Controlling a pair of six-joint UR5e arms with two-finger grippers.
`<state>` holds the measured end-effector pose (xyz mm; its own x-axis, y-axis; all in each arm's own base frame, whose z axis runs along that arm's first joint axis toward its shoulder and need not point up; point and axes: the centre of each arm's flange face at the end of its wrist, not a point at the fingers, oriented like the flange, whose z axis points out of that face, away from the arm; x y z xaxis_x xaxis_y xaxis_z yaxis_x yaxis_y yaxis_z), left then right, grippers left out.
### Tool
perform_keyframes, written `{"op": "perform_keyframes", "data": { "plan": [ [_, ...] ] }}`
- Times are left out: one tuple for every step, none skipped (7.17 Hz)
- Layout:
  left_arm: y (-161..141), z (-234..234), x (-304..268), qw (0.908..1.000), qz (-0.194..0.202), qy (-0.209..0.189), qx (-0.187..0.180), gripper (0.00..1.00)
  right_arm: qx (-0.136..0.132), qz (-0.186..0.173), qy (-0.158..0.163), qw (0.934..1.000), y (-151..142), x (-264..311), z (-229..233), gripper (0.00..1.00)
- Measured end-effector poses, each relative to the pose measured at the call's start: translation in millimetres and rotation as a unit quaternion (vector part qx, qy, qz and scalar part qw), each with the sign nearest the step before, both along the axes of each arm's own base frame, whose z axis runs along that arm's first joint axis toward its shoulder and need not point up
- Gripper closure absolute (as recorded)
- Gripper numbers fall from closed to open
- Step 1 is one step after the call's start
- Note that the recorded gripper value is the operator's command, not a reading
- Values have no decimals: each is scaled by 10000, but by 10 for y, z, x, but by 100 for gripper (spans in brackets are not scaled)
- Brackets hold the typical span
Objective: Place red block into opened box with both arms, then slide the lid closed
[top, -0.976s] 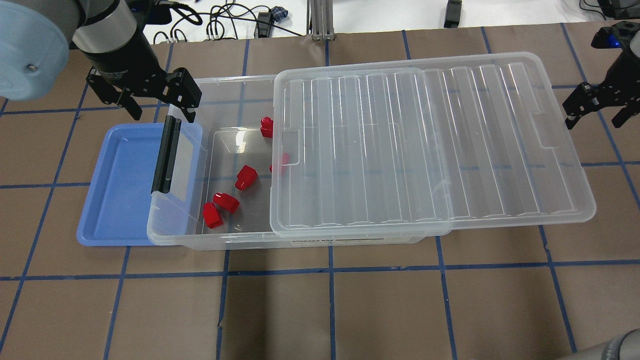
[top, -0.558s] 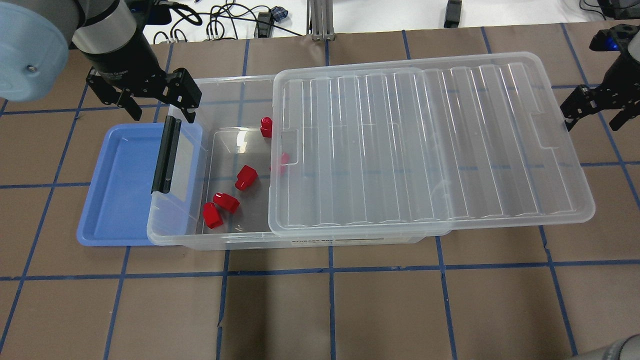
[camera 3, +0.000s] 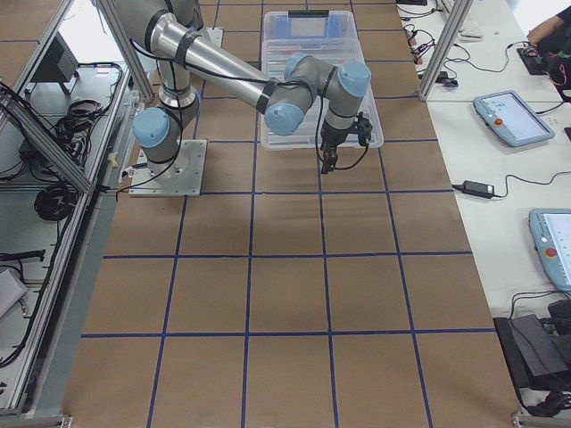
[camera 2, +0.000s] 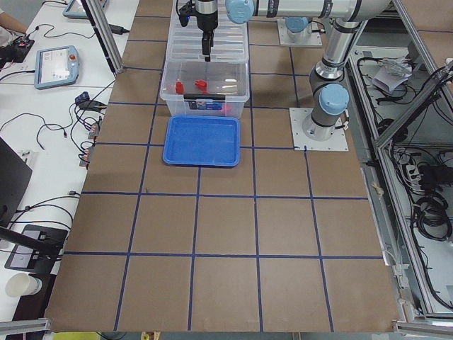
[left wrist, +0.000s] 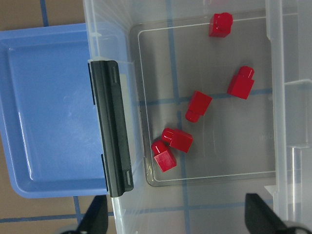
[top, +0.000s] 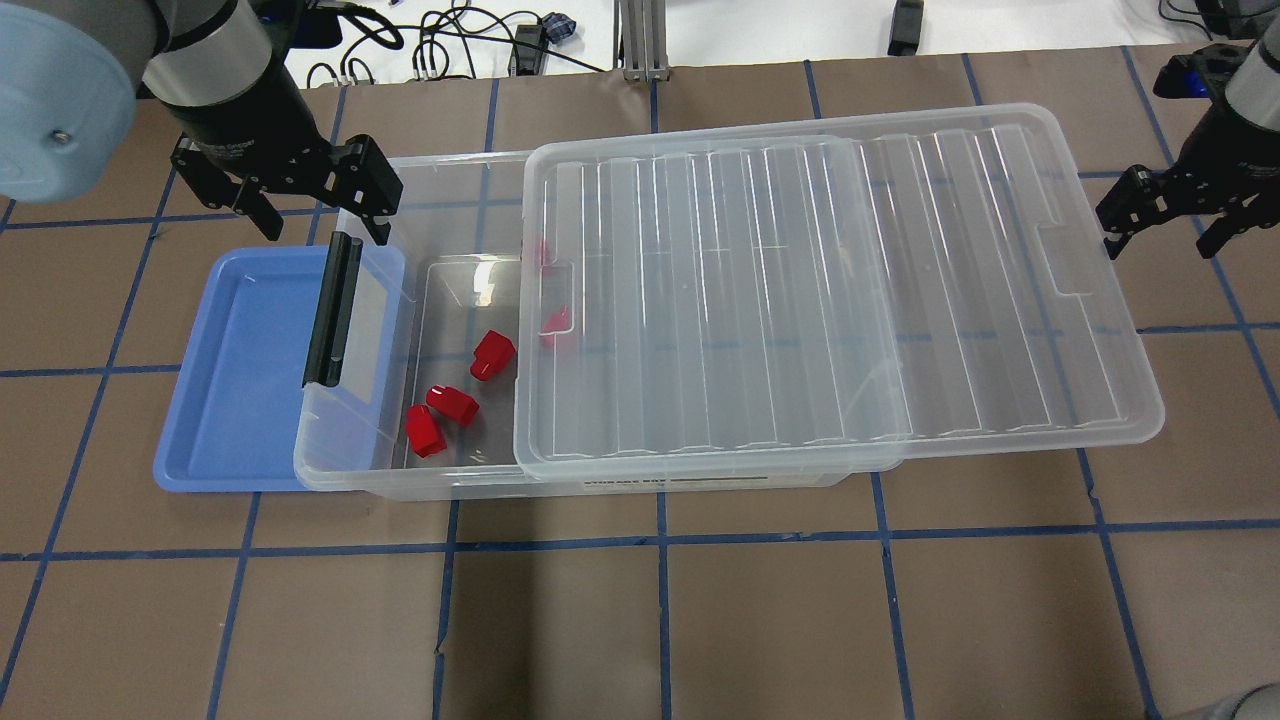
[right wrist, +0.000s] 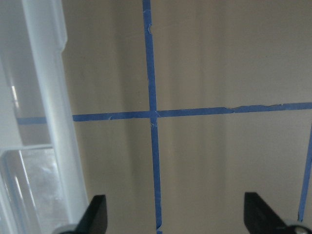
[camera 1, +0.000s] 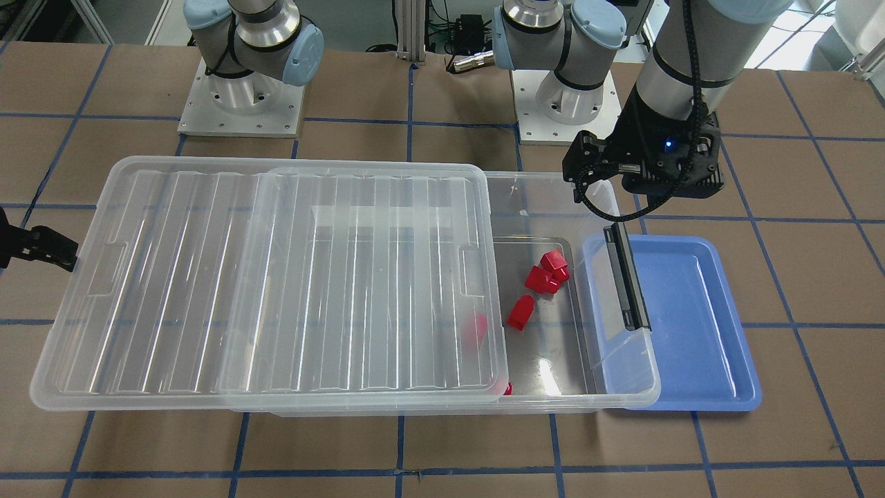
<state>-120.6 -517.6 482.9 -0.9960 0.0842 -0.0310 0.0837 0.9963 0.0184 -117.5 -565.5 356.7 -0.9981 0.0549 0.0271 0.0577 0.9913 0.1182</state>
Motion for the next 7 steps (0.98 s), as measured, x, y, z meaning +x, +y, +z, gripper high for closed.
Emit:
{"op": "perform_keyframes", "data": {
  "plan": [
    [1, -2, 0, 10000, 0, 0, 2, 0, 11, -76, 10, 10000, -2, 88, 1, 0],
    [1, -5, 0, 10000, 0, 0, 5, 0, 11, -141, 28, 9999, -7, 204, 5, 0],
    [2, -8, 0, 10000, 0, 0, 8, 0, 16, -205, 44, 9998, -6, 314, 4, 0],
    [2, -9, 0, 10000, 0, 0, 9, 0, 19, -248, 53, 9997, -5, 400, 5, 0],
    [2, -7, 0, 10000, 0, 0, 8, 0, 17, -291, 69, 9996, -11, 537, 7, 0],
    [2, -8, 0, 10000, 0, 0, 8, 0, 12, -364, 95, 9993, -25, 721, 6, 0],
    [2, -10, 0, 10000, 0, 0, 11, 0, 5, -446, 124, 9989, -35, 903, 7, 0]
  ]
}}
